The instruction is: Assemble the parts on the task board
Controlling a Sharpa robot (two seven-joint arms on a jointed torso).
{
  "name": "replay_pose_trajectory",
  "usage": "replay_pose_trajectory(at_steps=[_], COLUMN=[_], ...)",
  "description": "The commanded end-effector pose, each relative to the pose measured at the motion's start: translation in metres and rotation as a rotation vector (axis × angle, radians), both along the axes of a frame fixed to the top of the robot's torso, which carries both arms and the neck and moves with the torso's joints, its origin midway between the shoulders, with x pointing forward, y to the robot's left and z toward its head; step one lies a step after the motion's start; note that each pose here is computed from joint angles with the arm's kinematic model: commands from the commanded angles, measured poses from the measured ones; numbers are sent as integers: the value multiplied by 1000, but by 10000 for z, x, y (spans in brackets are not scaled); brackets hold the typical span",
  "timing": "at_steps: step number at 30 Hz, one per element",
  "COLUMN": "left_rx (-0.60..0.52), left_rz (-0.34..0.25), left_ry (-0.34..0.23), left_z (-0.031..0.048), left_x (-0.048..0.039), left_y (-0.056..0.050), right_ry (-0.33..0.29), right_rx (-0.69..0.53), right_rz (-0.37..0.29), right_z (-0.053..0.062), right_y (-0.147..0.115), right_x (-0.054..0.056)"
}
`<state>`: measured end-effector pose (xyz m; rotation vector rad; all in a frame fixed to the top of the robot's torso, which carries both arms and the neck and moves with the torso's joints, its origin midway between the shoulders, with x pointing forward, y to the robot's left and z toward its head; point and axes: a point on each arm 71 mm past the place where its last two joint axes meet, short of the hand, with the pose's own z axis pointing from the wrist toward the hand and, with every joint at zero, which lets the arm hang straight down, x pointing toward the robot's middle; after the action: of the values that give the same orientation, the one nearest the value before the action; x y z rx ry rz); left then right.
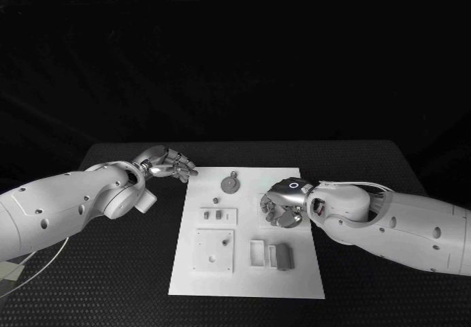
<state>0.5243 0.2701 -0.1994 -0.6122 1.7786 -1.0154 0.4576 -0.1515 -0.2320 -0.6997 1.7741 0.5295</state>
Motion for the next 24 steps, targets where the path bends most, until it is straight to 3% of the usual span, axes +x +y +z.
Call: replay_pose_trajectory(at_steps=[1, 10, 24], left_rx=[-20, -20, -20], left_rz=[-21, -25, -26], left_ry=[11, 14, 15], left_z=[8, 6, 6], left_x=[-3, -4, -4], left_y=[-27, -24, -21], right_ry=[-11, -10, -61], right_rx=[-7, -8, 3], right_rz=[20, 23, 26], right_z=[-4, -17, -2], right_y=[28, 51, 71], right_x=[-9, -8, -5])
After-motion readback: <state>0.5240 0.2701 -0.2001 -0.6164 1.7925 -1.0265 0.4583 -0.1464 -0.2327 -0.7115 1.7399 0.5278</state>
